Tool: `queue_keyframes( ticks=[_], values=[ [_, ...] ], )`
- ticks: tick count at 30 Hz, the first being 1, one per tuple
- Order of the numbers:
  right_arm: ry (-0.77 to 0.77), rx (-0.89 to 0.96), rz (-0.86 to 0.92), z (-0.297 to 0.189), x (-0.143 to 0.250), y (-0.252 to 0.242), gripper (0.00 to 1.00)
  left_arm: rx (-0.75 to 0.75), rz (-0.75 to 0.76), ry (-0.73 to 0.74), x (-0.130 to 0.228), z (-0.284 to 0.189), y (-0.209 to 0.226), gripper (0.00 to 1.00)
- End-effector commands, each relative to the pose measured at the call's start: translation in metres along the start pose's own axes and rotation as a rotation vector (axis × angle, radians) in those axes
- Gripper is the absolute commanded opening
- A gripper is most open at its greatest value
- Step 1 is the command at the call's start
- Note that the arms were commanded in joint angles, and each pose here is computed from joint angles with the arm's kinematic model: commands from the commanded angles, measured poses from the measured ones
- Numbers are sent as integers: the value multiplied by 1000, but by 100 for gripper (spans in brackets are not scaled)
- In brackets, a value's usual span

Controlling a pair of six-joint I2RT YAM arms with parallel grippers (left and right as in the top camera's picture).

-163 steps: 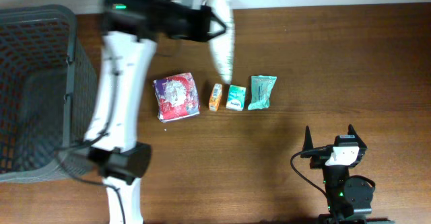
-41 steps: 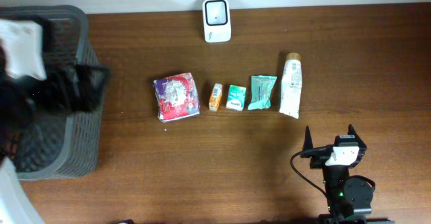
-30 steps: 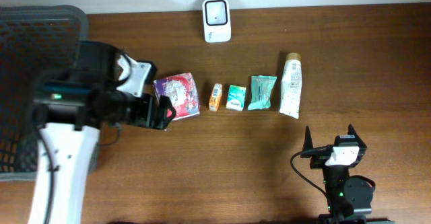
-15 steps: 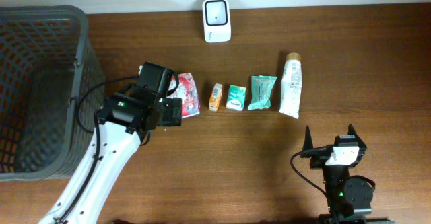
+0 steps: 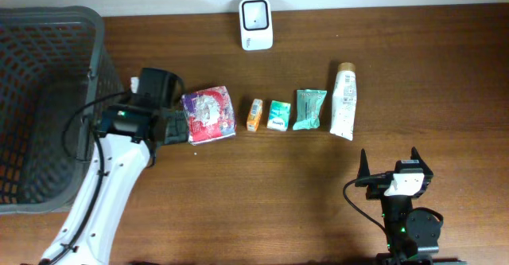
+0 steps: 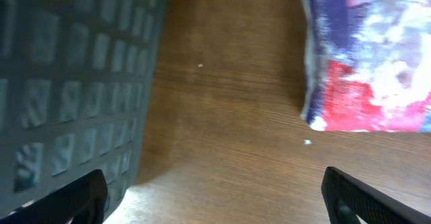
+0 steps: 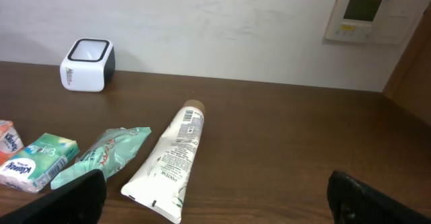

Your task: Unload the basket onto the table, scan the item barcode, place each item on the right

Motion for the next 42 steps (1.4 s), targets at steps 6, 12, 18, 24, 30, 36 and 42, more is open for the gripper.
queue_keyframes(
  ticks=[6,12,18,24,30,36,42],
  values=[
    [-32,-205,-1,-2,-2,21,98,-23,-40,26,2,6,10,99],
    [-269,-697,-24,-29,-38,64,98,-27,-90,21,-2,10,20,99],
    [-629,-640,-138,-51,-90,56,98,-27,-90,21,-2,10,20,99],
    [-751,-452,-114,-58,-122,37,98,-28,-90,21,-2,10,20,99],
    [-764,-276,-52,-60,-159,16,99,-28,-90,21,-2,10,20,99],
    [-355,-266,-175,-8,-241,7,98,-27,-90,21,-2,10,20,99],
    [216,-392,-104,68,-283,9,99,-28,-90,21,-2,10,20,99]
  ],
)
Point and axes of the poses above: each gripper's point midway between its finger pads, its own z axis out along the fingers, its own y axis along the line the jaws close on, x = y × z, the point moved 7 cm from there along -z, back along the fingers, and after that the axes turned 1 degree about -z, right-handed, at the moved point
